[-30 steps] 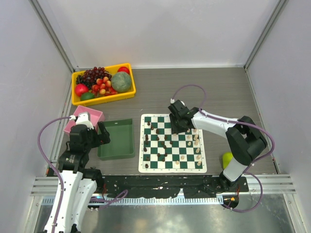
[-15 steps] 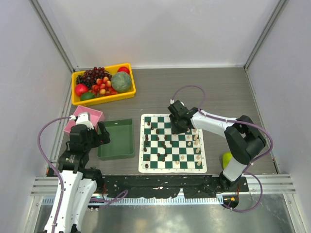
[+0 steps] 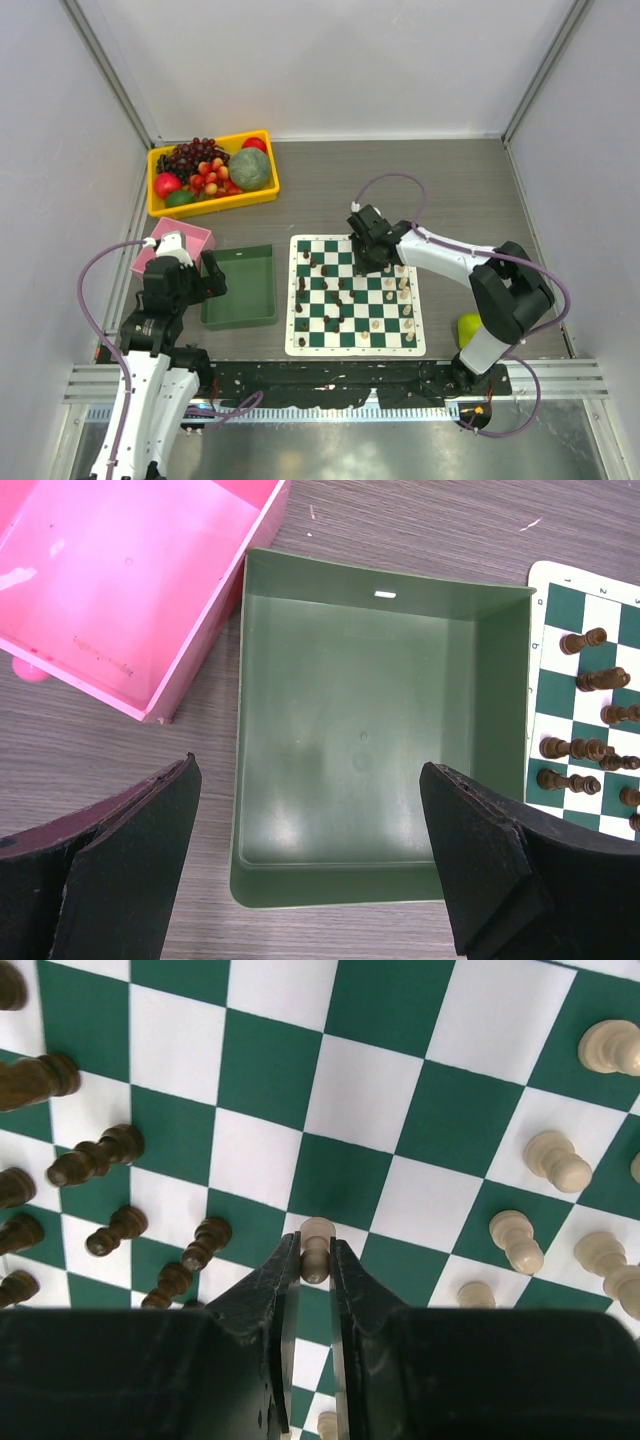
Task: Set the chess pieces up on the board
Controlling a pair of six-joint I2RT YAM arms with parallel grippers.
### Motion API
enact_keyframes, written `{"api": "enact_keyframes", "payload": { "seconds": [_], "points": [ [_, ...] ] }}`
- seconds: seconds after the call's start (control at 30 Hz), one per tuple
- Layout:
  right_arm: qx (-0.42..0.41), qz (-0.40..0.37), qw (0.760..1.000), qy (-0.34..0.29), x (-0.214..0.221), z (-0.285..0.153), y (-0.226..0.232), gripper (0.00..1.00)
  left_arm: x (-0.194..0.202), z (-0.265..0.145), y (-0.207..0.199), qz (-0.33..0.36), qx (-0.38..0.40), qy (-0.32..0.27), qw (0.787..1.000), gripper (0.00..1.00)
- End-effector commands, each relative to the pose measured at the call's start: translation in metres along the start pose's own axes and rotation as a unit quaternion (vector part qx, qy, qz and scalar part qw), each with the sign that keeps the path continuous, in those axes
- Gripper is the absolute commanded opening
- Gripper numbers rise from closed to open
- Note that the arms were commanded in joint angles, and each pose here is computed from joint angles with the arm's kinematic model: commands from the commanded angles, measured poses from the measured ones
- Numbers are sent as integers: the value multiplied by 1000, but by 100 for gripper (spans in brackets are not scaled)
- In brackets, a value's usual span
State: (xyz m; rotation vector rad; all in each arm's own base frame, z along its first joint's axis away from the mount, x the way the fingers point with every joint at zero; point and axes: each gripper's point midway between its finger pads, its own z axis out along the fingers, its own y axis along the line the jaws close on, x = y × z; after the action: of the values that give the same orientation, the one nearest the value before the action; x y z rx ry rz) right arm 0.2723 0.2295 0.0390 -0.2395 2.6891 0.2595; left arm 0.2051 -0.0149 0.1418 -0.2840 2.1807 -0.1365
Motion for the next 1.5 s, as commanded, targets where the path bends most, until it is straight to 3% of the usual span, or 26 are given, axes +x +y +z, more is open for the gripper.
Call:
{"api": "enact_keyframes", "payload": {
  "seconds": [0.0, 0.5, 0.9, 1.47],
  "points": [
    [-27, 6, 998, -47, -19, -30, 10, 20, -17, -4, -7, -3, 13, -25, 1000, 99],
    [-20, 39, 997, -66, 29, -70, -11, 20, -19, -5, -8, -3, 17, -28, 999, 99],
    [21, 51, 998, -42, 73, -65, -39, 20, -19, -5, -9, -3, 20, -28, 999, 99],
    [40, 47, 998, -24, 89, -54, -50, 20, -18, -5, -10, -3, 21, -26, 999, 99]
  ]
}}
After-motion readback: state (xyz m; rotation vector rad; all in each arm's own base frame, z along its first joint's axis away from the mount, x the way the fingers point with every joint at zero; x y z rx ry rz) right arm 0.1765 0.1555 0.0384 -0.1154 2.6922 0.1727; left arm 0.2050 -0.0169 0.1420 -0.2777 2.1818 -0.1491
